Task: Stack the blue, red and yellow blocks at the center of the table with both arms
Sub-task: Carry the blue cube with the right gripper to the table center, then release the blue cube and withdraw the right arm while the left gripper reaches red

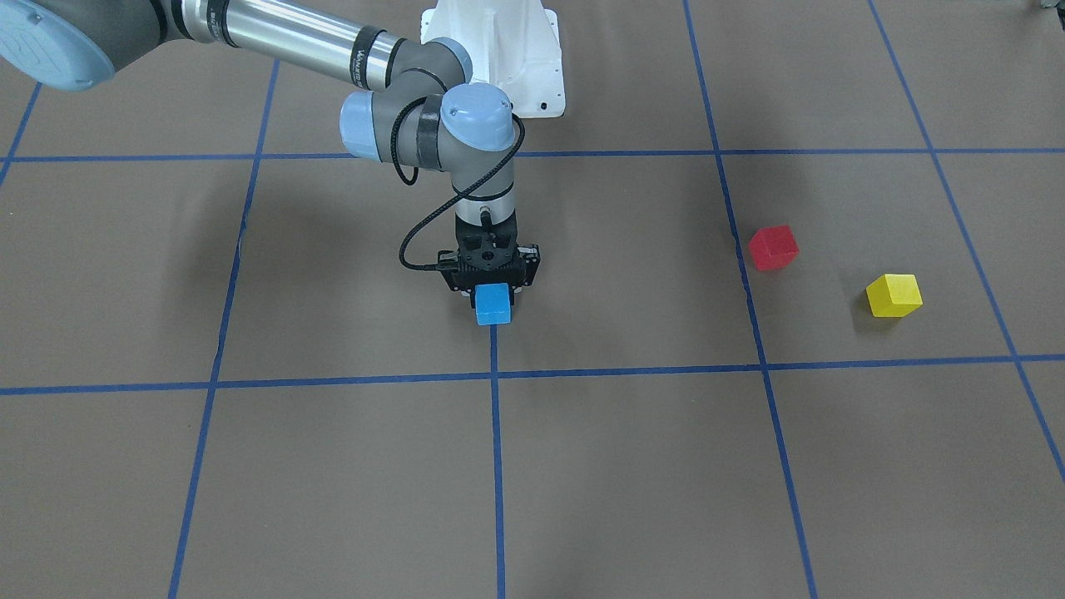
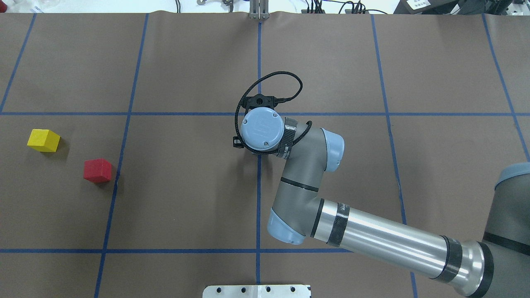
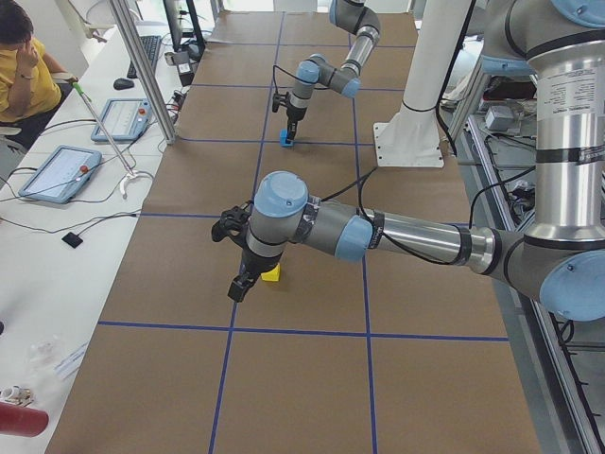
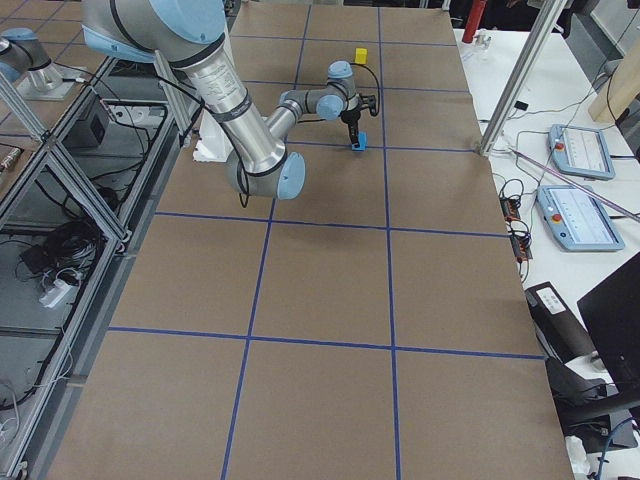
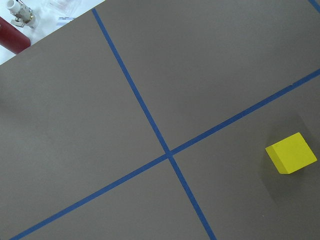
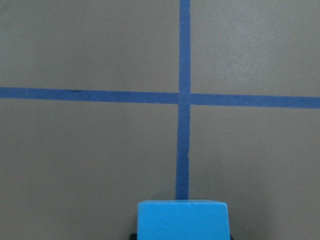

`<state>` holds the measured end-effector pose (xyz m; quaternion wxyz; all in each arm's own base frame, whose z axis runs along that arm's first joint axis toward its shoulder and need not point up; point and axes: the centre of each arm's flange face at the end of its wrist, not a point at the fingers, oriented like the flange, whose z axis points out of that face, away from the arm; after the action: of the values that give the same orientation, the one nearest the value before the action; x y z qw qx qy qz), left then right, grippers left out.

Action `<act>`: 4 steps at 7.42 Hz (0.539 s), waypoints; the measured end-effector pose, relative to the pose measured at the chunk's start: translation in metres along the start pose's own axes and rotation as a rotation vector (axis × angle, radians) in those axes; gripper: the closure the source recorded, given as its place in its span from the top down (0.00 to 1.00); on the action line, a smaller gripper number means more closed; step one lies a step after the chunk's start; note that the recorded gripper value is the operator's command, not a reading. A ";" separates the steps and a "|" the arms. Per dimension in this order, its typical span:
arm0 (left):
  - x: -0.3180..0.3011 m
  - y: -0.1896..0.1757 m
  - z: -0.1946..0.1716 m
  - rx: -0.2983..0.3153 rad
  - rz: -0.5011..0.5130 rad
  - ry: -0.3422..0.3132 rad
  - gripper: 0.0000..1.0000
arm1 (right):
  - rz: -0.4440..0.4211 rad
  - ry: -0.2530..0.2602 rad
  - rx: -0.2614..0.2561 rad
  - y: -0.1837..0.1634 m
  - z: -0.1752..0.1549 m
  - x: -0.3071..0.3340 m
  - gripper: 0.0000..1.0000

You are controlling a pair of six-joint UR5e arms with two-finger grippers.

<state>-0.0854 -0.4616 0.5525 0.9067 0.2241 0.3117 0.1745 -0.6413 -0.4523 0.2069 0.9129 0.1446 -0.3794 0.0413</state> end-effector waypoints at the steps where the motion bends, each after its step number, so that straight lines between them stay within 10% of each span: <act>1: 0.000 0.000 0.000 0.000 0.000 0.000 1.00 | 0.001 -0.004 0.009 -0.001 -0.003 -0.001 1.00; 4: 0.003 -0.004 -0.004 0.010 0.010 -0.003 1.00 | 0.038 -0.026 0.047 -0.054 -0.061 0.018 1.00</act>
<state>-0.0854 -0.4623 0.5462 0.9051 0.2307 0.3101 0.1772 -0.5772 -0.4865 0.1658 0.9033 0.1592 -0.3929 0.0656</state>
